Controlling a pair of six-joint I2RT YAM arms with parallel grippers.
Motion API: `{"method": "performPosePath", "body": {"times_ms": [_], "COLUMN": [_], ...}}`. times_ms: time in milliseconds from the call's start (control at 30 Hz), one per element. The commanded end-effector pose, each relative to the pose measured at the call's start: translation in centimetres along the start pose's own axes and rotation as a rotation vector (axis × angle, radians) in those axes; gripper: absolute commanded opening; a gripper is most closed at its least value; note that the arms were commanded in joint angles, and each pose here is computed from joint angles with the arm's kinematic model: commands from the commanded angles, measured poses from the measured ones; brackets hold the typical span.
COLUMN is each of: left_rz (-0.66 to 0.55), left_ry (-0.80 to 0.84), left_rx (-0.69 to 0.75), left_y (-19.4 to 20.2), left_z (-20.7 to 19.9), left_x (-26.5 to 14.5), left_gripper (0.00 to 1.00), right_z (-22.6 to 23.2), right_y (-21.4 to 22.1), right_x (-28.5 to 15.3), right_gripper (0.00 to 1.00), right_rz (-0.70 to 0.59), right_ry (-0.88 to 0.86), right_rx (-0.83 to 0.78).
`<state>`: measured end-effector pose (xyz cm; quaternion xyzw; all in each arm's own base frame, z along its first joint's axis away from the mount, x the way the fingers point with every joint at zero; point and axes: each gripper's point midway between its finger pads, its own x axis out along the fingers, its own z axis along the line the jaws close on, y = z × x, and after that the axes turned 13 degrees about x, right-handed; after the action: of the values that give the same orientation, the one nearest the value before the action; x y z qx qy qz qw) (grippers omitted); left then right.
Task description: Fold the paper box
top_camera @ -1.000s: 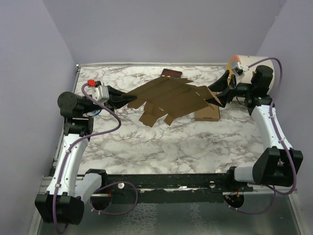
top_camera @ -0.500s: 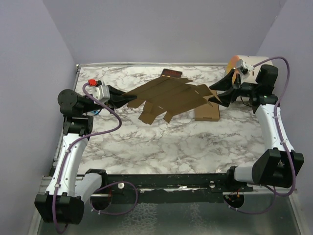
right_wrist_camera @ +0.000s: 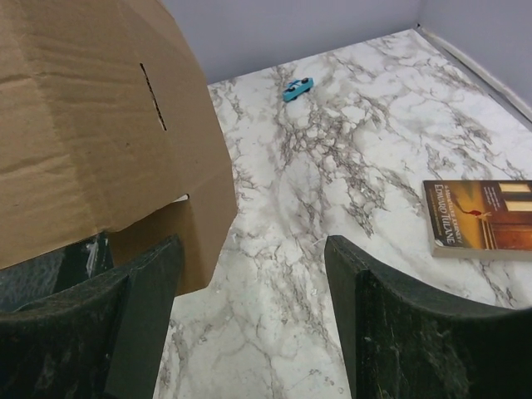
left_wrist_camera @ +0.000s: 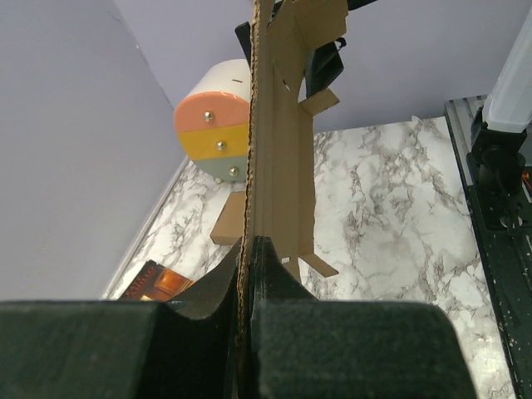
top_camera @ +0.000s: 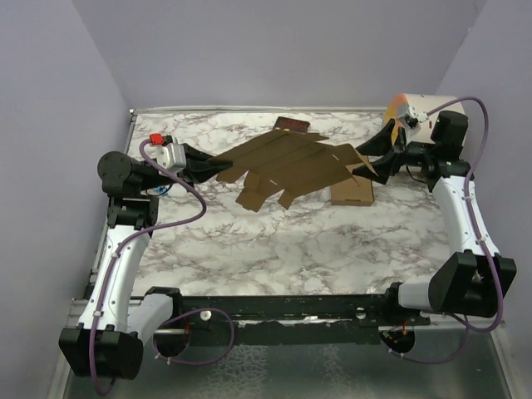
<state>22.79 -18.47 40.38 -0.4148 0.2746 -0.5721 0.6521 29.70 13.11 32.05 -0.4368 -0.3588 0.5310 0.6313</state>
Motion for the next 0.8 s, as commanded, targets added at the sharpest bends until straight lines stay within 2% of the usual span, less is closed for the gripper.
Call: {"method": "performPosePath", "body": {"times_ms": [0, 300, 567, 633, 767], "left_rz": [-0.031, -0.031, -0.067, -0.073, -0.086], "left_ry": [0.026, 0.014, 0.03, 0.03, 0.033], "left_rx": [0.055, 0.056, 0.051, 0.047, 0.038], "left_y": [-1.6, -1.5, -2.2, -2.3, -2.4], "left_z": [-0.1, 0.2, -0.1, -0.2, -0.2], "left_x": [0.0, 0.0, 0.1, 0.1, 0.2], "left_gripper": [0.0, 0.0, 0.0, 0.0, 0.0], "right_z": [1.6, 2.7, 3.1, 3.3, 3.7], "right_y": [0.6, 1.3, 1.9, 1.9, 1.8], "right_x": [1.3, 1.6, 2.6, 2.7, 2.7], "right_gripper": [0.7, 0.71, 0.68, 0.66, 0.5], "right_rz": [0.014, 0.028, 0.047, 0.05, 0.053], "right_ry": [-0.131, -0.18, -0.226, -0.235, -0.259], "right_rx": [0.016, 0.038, 0.056, 0.052, 0.042]}}
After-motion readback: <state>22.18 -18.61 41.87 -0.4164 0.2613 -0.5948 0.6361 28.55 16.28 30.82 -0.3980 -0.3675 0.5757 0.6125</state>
